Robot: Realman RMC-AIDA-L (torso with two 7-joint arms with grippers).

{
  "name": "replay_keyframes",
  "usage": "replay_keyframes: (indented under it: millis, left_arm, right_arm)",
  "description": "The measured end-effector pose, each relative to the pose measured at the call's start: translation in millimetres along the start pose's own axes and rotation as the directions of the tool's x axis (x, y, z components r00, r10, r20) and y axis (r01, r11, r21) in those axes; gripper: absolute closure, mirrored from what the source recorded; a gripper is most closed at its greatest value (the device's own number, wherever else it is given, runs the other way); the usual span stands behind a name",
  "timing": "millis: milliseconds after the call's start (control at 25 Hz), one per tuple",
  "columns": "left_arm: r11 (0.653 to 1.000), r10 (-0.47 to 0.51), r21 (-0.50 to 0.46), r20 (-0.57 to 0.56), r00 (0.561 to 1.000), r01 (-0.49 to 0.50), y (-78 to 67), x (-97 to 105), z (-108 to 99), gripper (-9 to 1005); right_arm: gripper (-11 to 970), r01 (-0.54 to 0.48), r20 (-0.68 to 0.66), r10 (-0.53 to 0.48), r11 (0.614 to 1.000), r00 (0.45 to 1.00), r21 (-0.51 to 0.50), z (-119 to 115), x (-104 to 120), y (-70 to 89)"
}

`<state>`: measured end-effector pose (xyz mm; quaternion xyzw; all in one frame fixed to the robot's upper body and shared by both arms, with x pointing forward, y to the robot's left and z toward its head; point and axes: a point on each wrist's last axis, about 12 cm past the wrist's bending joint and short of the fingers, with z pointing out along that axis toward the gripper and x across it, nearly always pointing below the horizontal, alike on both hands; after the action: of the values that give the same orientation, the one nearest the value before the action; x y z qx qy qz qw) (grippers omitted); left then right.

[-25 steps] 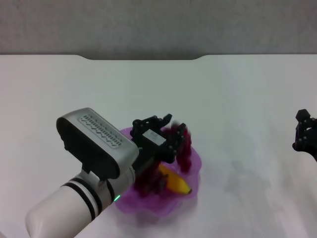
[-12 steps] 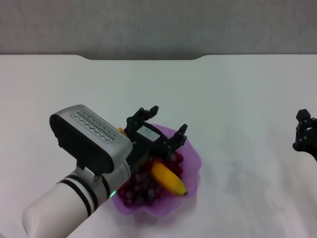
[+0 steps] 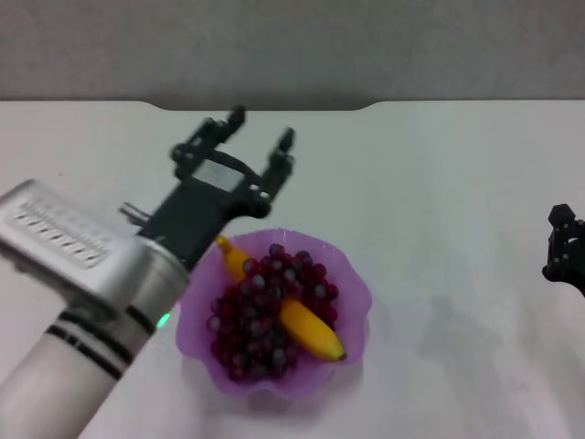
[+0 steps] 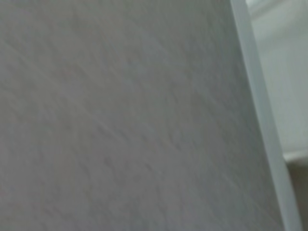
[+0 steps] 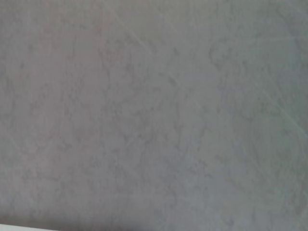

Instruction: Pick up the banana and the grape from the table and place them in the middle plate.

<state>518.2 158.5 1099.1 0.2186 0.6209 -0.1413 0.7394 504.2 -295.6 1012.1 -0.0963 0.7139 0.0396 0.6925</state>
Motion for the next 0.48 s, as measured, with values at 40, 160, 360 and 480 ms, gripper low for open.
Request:
replay_keyframes:
  millis: [40, 160, 360, 480]
  left_arm:
    - [1.000, -0.014, -0.016, 0.025, 1.000, 0.014, 4.2, 2, -4, 243]
    - [0.997, -0.048, -0.052, 0.090, 0.995, 0.053, 16.2, 7, -13, 290]
    - [0.987, -0.102, -0.108, 0.167, 0.981, 0.121, 44.7, 21, -29, 535]
    - [0.990, -0.078, -0.108, 0.142, 0.987, 0.094, 58.8, 34, -32, 678]
  right_arm:
    - [959, 0.000, 0.000, 0.000, 1.000, 1.000, 0.000, 0, 0, -0.1]
    - [959, 0.000, 0.001, 0.000, 1.000, 1.000, 0.000, 0, 0, 0.0]
    - [959, 0.002, 0.001, -0.002, 1.000, 1.000, -0.002, 1, -1, 0.2]
    - [959, 0.003, 0.001, -0.003, 1.000, 1.000, -0.004, 2, -1, 0.3]
